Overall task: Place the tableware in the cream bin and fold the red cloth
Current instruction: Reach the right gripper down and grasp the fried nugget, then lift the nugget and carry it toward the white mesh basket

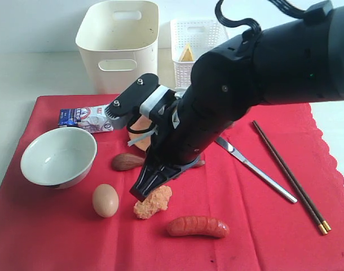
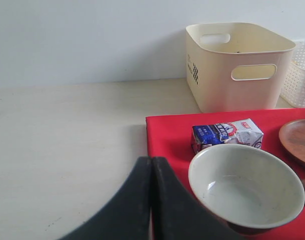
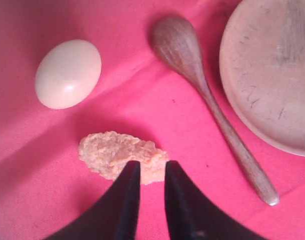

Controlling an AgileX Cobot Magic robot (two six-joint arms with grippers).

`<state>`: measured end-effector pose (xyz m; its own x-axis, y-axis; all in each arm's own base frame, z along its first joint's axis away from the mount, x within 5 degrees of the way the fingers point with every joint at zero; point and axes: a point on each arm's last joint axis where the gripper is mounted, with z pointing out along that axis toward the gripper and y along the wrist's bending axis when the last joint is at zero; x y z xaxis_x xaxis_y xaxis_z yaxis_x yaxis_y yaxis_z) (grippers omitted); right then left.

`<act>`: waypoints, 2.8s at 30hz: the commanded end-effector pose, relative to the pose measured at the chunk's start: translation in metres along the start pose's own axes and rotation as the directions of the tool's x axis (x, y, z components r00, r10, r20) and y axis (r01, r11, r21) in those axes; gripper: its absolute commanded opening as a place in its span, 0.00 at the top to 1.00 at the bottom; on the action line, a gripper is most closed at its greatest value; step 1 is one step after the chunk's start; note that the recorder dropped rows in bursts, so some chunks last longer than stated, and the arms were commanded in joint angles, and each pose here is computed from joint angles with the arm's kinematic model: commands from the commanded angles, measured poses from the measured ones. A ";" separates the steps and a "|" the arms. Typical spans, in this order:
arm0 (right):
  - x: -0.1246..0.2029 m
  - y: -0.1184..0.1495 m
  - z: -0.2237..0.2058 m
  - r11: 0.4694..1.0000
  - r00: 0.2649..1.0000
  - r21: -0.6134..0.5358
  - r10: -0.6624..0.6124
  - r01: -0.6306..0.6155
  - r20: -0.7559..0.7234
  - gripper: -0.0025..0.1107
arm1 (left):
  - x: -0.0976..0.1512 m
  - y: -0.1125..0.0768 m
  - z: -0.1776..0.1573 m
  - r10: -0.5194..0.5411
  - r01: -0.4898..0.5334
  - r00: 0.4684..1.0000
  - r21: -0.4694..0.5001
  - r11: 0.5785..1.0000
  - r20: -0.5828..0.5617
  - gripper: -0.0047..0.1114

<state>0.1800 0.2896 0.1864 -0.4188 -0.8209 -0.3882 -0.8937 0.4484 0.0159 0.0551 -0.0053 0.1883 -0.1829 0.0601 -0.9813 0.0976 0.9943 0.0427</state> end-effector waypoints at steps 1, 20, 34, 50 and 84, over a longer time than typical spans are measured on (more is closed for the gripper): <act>-0.003 0.000 0.009 1.000 1.000 0.001 -0.002 0.002 0.006 0.60 | -0.001 0.000 -0.001 -0.012 0.012 1.000 0.001 1.000 0.009 0.95; 0.010 0.022 0.059 0.968 0.962 -0.057 -0.251 0.246 -0.109 0.30 | -0.001 0.000 -0.001 -0.012 0.012 1.000 0.001 1.000 0.009 0.95; 0.011 0.020 0.062 0.938 0.931 -0.054 -0.347 0.342 -0.119 0.98 | -0.001 0.000 -0.001 -0.012 0.012 1.000 0.001 1.000 0.009 0.95; -0.002 0.015 0.024 0.923 0.924 0.045 -0.380 0.381 -0.040 0.98 | -0.001 0.000 -0.001 -0.012 0.012 1.000 0.001 1.000 0.009 0.95; -0.013 -0.028 -0.006 0.894 0.989 0.438 -0.136 0.098 0.058 0.98 | -0.001 0.000 -0.001 -0.012 0.012 1.000 0.001 1.000 0.009 0.95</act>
<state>0.2017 0.2908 0.1917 -0.2748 -0.8638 -0.4223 -0.7853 0.4550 -0.4197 0.0551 -0.0053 0.1883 -0.1829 0.0601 -0.9813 0.0976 0.9943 0.0427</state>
